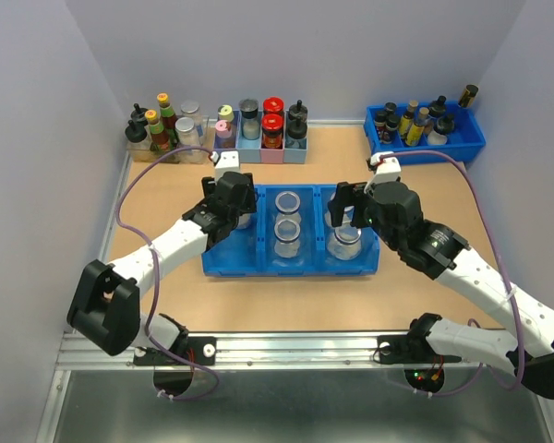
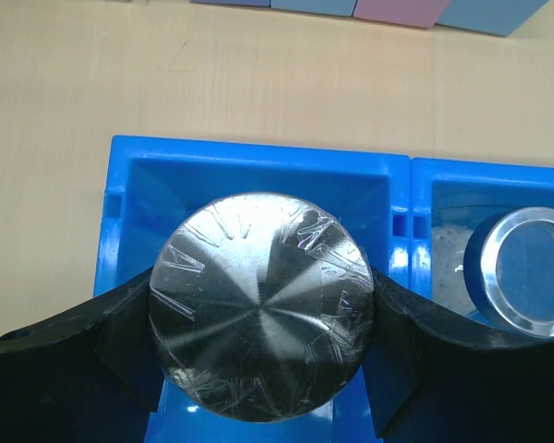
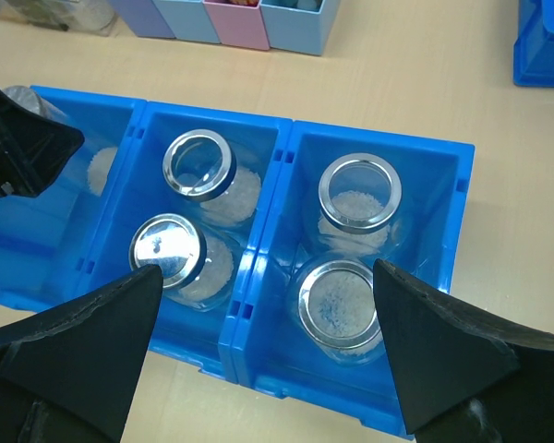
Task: Organize the condiment bottles
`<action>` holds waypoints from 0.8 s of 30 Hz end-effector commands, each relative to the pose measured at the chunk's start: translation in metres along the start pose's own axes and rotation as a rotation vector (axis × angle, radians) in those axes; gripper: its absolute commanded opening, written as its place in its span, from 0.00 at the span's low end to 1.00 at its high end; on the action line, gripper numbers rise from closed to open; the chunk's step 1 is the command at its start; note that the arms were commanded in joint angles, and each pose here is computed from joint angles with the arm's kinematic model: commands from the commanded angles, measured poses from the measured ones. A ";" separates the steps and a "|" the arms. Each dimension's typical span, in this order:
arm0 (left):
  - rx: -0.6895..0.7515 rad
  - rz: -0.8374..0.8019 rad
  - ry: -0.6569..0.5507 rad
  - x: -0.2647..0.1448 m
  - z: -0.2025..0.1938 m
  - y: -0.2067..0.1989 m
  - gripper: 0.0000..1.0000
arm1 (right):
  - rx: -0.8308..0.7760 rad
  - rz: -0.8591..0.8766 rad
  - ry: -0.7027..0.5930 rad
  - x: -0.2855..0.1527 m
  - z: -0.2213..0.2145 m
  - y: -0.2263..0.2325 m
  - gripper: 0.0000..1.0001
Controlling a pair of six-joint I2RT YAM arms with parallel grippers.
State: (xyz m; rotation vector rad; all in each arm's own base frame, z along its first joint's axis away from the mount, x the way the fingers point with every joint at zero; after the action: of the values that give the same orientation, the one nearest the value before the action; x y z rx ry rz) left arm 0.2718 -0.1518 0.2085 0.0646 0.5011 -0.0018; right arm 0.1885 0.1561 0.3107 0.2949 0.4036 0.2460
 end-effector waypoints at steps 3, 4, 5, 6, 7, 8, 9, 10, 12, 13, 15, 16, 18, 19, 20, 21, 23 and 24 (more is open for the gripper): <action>-0.099 0.029 -0.127 0.001 0.026 -0.006 0.00 | 0.007 0.008 -0.015 -0.003 0.000 -0.001 1.00; -0.096 0.033 -0.124 0.002 0.025 -0.006 0.00 | 0.009 0.008 -0.015 -0.003 0.000 -0.001 1.00; -0.096 0.035 -0.123 0.001 0.024 -0.006 0.00 | 0.008 0.007 -0.014 -0.003 -0.001 -0.001 1.00; -0.094 0.039 -0.122 0.002 0.024 -0.005 0.00 | 0.006 0.009 -0.012 -0.003 -0.001 -0.001 1.00; -0.092 0.039 -0.120 0.003 0.023 -0.006 0.00 | 0.005 0.008 -0.009 -0.002 -0.002 -0.001 1.00; -0.088 0.040 -0.116 0.003 0.022 -0.005 0.00 | 0.007 0.006 -0.009 -0.002 -0.002 -0.001 1.00; -0.084 0.041 -0.111 0.004 0.021 -0.006 0.00 | 0.006 0.007 -0.007 -0.002 -0.003 -0.001 1.00; -0.087 0.042 -0.107 0.004 0.021 -0.006 0.00 | 0.007 0.006 -0.005 -0.001 -0.003 -0.001 1.00; -0.084 0.043 -0.090 0.006 0.018 -0.007 0.03 | 0.009 0.004 -0.003 -0.001 -0.004 -0.001 1.00; -0.083 0.043 -0.084 0.006 0.017 -0.007 0.07 | 0.010 0.005 -0.004 -0.001 -0.004 -0.001 1.00; -0.088 0.047 -0.076 0.006 0.014 -0.007 0.15 | 0.010 0.006 -0.005 -0.002 -0.004 -0.002 1.00; -0.087 0.049 -0.067 0.006 0.013 -0.006 0.18 | 0.010 0.003 -0.006 -0.002 -0.004 -0.002 1.00; -0.090 0.047 -0.057 0.005 0.010 -0.006 0.26 | 0.013 0.004 -0.008 -0.003 -0.004 -0.003 1.00; -0.091 0.051 -0.055 0.005 0.009 -0.005 0.28 | 0.011 0.002 -0.005 -0.003 -0.005 -0.003 1.00; -0.095 0.056 -0.054 0.004 0.009 -0.004 0.32 | 0.012 0.004 -0.005 -0.003 -0.004 -0.002 1.00; -0.098 0.057 -0.055 0.004 0.009 -0.004 0.35 | 0.014 0.002 -0.004 -0.002 -0.005 -0.003 1.00; -0.095 0.074 -0.057 0.003 0.010 -0.002 0.41 | 0.013 0.001 0.000 -0.002 -0.006 -0.003 1.00; -0.099 0.079 -0.060 0.002 0.012 -0.002 0.47 | 0.017 0.004 0.000 -0.002 -0.006 -0.002 1.00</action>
State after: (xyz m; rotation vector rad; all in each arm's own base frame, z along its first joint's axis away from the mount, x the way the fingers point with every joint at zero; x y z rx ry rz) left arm 0.2749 -0.1548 0.1947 0.0460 0.5345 0.0485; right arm 0.1880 0.1560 0.3092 0.2978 0.4070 0.2454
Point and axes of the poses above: each gripper's point midway between its finger pads, its own x axis out along the fingers, its own y axis along the line the jaws close on, z = x × y, the point moved 10 cm from there along -x, back along the fingers, and after that the axes turned 9 degrees about x, right-handed, at the moved point
